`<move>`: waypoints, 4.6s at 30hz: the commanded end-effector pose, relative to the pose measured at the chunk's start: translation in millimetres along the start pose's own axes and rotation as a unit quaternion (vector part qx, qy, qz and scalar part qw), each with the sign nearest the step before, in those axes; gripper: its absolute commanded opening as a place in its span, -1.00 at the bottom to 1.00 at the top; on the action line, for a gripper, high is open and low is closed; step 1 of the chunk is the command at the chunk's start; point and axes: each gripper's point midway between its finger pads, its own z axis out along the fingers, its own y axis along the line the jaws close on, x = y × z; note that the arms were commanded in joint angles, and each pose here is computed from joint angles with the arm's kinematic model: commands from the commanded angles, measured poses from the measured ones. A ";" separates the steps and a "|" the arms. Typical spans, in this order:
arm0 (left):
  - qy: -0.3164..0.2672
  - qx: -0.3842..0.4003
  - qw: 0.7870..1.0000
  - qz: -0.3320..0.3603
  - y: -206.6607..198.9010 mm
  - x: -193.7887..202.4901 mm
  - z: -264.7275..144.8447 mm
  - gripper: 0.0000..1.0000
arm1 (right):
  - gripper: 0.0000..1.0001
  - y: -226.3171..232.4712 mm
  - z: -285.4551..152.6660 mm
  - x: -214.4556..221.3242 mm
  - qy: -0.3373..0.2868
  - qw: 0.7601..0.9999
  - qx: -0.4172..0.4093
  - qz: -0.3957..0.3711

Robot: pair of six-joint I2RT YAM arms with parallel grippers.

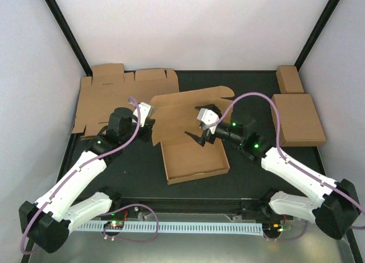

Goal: Fold the paper box

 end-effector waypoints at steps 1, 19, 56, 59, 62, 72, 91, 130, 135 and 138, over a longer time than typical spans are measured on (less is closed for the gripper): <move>-0.002 0.008 1.000 0.010 -2.4 -3.2 -5.0 -0.97 | 1.00 -25.9 -21.8 1.6 -0.026 0.997 0.050 0.060; -0.005 0.013 1.000 0.017 -4.1 -6.4 -6.9 -0.97 | 1.00 -145.1 -123.6 62.5 -0.099 0.922 0.249 0.279; 0.003 0.020 1.000 0.007 -5.8 -8.9 5.8 -0.97 | -0.64 -121.3 -64.8 101.3 0.022 0.941 0.099 0.323; -0.002 0.020 1.000 0.007 -6.1 -12.5 2.9 -0.97 | -0.86 -113.6 -67.8 95.6 0.018 0.941 0.101 0.322; -0.008 0.019 1.000 0.006 -6.6 -16.0 -1.0 -0.97 | -0.97 -105.5 -69.5 88.7 0.018 0.943 0.110 0.314; -0.046 0.006 0.999 -0.014 -2.9 -36.0 -12.0 -0.97 | -0.92 -93.5 -76.1 36.3 -0.066 0.942 0.162 0.286; -0.183 -0.032 0.980 -0.077 12.9 -92.0 -22.3 -0.90 | -0.97 -123.3 -75.2 7.3 -0.140 0.909 0.262 0.293; -0.094 -0.014 0.995 -0.041 9.9 -16.0 29.2 -0.89 | 0.99 -98.3 -109.8 76.3 0.044 0.903 0.259 0.340; -0.096 -0.015 0.994 -0.045 10.4 -13.3 26.9 -0.79 | 0.99 -101.4 -124.0 82.5 0.026 0.890 0.261 0.373; -0.098 -0.017 0.994 -0.046 11.1 -14.8 24.0 -0.56 | 0.99 -100.6 -126.6 82.4 0.009 0.890 0.261 0.375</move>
